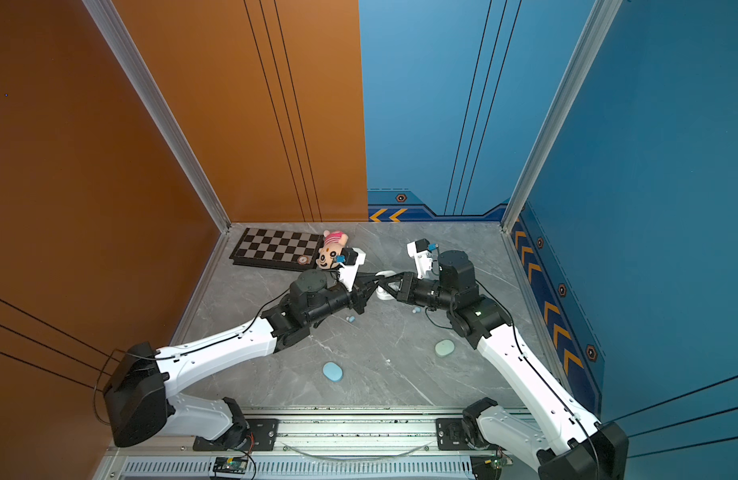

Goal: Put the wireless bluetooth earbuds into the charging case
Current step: 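Lower the earbud into the empty case slot and open the right gripper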

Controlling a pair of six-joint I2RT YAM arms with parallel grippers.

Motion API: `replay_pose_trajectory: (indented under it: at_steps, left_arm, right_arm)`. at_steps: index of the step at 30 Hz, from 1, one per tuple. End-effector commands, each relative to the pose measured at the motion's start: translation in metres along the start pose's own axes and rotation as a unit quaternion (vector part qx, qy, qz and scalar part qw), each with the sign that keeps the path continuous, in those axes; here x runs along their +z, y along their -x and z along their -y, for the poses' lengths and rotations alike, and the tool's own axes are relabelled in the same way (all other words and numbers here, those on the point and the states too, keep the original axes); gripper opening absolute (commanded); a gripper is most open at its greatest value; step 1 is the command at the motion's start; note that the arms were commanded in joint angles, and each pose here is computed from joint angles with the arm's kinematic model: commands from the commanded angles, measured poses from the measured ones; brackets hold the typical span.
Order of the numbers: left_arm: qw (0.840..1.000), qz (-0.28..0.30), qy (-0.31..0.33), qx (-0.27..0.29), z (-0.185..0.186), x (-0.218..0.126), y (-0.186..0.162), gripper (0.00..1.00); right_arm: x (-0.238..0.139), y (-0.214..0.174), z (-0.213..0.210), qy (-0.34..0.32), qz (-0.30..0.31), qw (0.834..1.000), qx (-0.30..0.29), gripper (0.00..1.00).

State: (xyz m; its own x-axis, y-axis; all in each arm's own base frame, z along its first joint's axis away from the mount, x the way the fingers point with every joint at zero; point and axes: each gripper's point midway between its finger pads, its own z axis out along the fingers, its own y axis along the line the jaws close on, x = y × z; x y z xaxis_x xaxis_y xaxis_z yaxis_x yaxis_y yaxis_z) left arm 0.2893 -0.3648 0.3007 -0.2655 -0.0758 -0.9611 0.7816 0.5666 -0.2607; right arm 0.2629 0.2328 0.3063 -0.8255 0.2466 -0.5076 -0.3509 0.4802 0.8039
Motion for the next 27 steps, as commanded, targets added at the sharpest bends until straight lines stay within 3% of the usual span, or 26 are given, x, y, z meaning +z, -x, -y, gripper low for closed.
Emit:
replay_pose_trajectory:
  at_steps: [1, 6, 15, 27]
  left_arm:
    - [0.999, 0.024, -0.021, 0.007, 0.014, 0.0, 0.02, 0.0]
    - [0.999, 0.028, -0.021, 0.01, 0.014, 0.0, 0.023, 0.0]
    - [0.999, 0.028, -0.02, 0.011, 0.014, 0.0, 0.023, 0.0]
    - [0.999, 0.031, -0.012, 0.018, 0.011, -0.001, 0.024, 0.0]
  right_arm:
    - [0.004, -0.002, 0.006, -0.009, 0.002, 1.0, -0.011, 0.08]
    - [0.003, -0.005, 0.013, -0.024, 0.001, 1.0, -0.016, 0.12]
    - [-0.006, 0.005, 0.008, -0.044, 0.018, 0.998, -0.032, 0.4]
    - [-0.025, 0.029, -0.028, -0.021, 0.051, 0.997, -0.056, 0.44]
